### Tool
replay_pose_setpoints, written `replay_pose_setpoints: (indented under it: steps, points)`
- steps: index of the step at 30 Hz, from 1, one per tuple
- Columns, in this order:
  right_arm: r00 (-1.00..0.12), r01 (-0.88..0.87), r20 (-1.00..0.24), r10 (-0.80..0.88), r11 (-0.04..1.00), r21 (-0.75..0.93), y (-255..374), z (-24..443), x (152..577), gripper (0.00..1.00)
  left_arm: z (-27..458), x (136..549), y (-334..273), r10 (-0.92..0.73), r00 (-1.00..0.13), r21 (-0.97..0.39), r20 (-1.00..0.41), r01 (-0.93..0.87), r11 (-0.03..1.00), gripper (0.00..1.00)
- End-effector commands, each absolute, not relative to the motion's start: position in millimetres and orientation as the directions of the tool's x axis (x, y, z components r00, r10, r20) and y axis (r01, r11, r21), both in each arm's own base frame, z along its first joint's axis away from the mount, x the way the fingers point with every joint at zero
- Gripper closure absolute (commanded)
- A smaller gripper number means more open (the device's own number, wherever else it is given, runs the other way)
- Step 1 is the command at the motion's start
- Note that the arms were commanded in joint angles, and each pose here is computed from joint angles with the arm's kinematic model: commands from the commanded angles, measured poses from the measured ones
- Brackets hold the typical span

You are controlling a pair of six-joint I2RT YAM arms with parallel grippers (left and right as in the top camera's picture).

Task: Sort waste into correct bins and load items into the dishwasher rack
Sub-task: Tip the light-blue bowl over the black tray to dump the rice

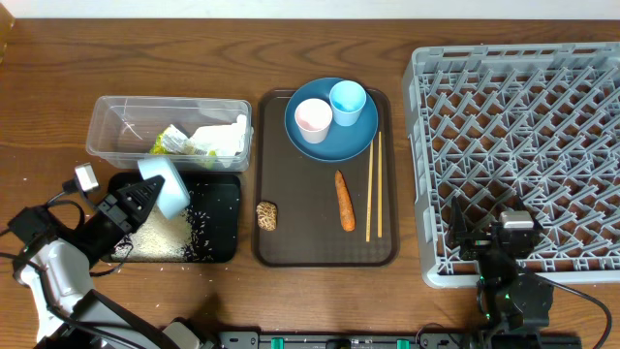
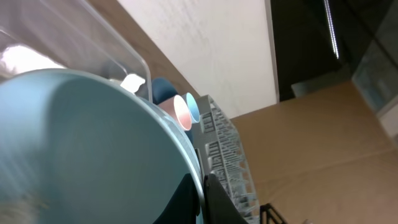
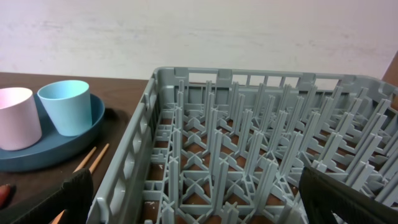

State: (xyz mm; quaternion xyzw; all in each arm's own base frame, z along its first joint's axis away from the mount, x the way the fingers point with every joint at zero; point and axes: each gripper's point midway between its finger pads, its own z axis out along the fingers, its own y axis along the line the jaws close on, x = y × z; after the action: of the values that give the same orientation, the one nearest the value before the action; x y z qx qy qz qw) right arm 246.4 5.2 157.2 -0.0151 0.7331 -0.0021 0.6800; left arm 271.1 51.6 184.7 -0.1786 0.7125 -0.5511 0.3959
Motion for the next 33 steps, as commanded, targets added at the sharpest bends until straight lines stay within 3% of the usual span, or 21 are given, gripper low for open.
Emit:
replay_pose_setpoints:
  steps: [1,3,6,10,13,17,20,28,33]
  points:
    - [-0.077,-0.017,-0.996,-0.033,0.999,-0.032,4.2,156.0,246.3,0.01,190.0,271.4,40.6,-0.690,-0.653,-0.948,-0.312,0.173,0.266,0.94]
    - [-0.077,-0.017,-0.996,-0.033,0.999,-0.032,4.2,156.0,246.3,0.01,191.0,275.6,44.5,-0.675,-0.641,-0.929,-0.366,0.209,0.305,0.94]
    - [-0.077,-0.017,-0.996,-0.033,0.999,-0.032,4.2,155.8,246.4,0.01,190.2,272.8,35.7,-0.689,-0.675,-0.963,-0.264,0.144,0.228,0.94]
    - [-0.077,-0.017,-0.996,-0.033,0.999,-0.032,4.2,156.0,246.3,0.01,190.8,276.8,34.7,-0.658,-0.668,-0.936,-0.347,0.207,0.284,0.94]
    - [-0.077,-0.017,-0.996,-0.033,0.999,-0.032,4.2,156.0,246.3,0.01,190.5,275.3,30.0,-0.675,-0.694,-0.966,-0.252,0.141,0.215,0.94]
    - [-0.077,-0.017,-0.996,-0.033,0.999,-0.032,4.2,156.0,246.3,0.01,191.6,278.9,38.4,-0.672,-0.670,-0.947,-0.316,0.183,0.263,0.94]
    - [-0.077,-0.017,-0.996,-0.033,0.999,-0.032,4.2,156.0,246.3,0.01,190.6,275.3,38.4,-0.697,-0.677,-0.970,-0.236,0.124,0.208,0.94]
    - [-0.077,-0.017,-0.996,-0.033,0.999,-0.032,4.2,156.0,246.3,0.01,184.3,276.4,37.0,-0.672,-0.678,-0.950,-0.298,0.142,0.278,0.94]
    - [-0.077,-0.017,-0.996,-0.033,0.999,-0.032,4.2,156.0,246.3,0.01,183.4,290.8,57.5,-0.695,-0.664,-0.936,-0.275,0.020,0.351,0.94]
